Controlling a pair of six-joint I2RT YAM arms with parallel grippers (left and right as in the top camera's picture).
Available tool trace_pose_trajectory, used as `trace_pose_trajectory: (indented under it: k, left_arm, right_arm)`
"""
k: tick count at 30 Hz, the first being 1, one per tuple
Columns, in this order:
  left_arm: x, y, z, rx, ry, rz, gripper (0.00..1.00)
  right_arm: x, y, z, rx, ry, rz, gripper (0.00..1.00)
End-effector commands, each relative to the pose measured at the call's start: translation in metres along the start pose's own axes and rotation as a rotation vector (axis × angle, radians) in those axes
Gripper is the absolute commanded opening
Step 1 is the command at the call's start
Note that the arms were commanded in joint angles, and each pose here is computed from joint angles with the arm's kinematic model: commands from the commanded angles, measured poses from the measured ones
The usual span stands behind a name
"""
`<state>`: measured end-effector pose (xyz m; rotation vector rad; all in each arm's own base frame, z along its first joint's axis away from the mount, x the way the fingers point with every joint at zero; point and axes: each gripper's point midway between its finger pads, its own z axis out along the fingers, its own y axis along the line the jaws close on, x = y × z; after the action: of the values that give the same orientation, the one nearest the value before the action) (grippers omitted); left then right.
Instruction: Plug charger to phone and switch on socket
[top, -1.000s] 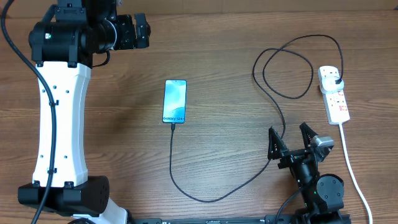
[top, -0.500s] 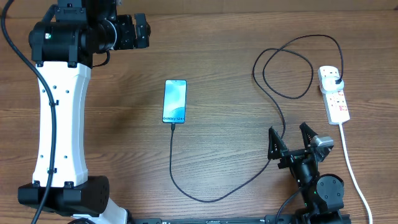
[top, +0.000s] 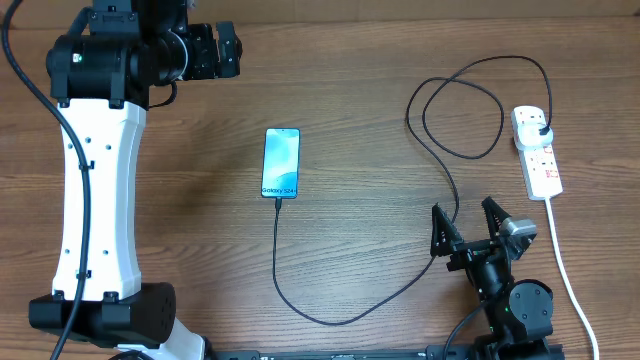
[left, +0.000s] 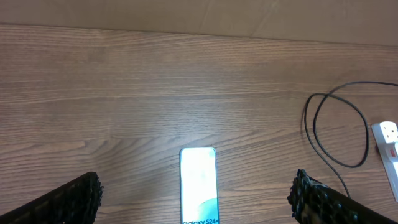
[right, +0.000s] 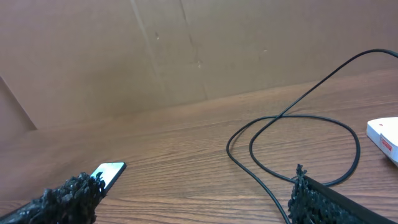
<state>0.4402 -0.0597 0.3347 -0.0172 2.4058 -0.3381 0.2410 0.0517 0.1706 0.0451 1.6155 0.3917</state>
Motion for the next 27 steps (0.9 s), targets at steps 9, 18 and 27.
trace_pose_trajectory:
  k: [9,18,27]
  left_arm:
    - [0.036,0.008,-0.069,-0.092,-0.076,0.044,1.00]
    - [0.103,0.021,-0.090,-0.139,-0.045,0.039,1.00]
    - [0.130,0.028,-0.102,-0.138,-0.230,0.060,1.00]
  right_arm:
    - [0.001,0.000,0.000,-0.002,-0.008,-0.002,1.00]
    - [0.001,0.000,0.000,-0.002,-0.008,-0.002,1.00]
    - [0.001,0.000,0.000,-0.002,-0.008,-0.002,1.00]
